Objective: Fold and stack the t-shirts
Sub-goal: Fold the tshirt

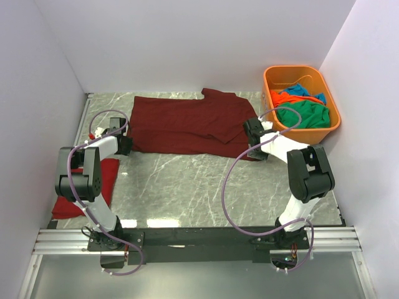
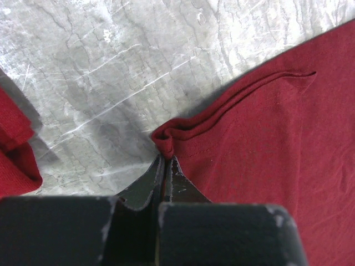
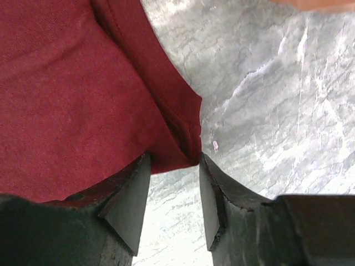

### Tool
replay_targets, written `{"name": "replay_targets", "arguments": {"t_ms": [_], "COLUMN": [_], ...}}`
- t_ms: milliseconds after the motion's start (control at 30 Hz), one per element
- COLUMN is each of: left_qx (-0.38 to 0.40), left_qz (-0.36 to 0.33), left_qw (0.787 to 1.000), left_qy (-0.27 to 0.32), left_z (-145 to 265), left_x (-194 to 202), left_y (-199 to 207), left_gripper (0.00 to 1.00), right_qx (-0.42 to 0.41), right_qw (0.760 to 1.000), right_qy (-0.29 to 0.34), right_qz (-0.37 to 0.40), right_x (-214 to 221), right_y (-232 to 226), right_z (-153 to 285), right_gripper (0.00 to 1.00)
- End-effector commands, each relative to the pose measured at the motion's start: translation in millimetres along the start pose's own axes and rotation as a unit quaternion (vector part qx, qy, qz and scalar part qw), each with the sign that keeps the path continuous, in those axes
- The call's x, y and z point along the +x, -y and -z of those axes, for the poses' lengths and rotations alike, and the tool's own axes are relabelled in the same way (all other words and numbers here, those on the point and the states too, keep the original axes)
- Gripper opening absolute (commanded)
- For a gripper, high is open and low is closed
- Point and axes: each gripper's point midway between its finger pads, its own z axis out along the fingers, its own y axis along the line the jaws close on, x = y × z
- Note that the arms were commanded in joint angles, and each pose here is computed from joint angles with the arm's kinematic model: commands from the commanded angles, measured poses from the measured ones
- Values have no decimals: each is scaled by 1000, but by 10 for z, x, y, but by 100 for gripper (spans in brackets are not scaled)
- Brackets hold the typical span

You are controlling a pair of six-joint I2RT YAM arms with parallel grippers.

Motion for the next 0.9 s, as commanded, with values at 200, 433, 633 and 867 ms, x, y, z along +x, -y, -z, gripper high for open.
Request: {"name": "replay_targets", "arguments": {"t_ms": [200,433,633,867], "left_qx": [19,14,-1,-9], "left_qz": [-4,-3,1,7], "left_qw": [1000,1000,1000,999], "left_qy": [2,5,19,37], "left_z": [18,14,56,132], "left_x": [-42,-52,-117,-193], "left_y": [126,117,60,7], "left_gripper": [1,1,1,1], "right_qx": [-6,15,64,88], "right_qw": [999,999,996,994], "right_qy": [30,44,64,68], "right_qz": [9,0,-4,-6], "right_x": [-262,-364,-497,-520], "right_y": [-119,13,223,319], "right_z": [2,153,290,290], "right_gripper": [33,0,0,0]}}
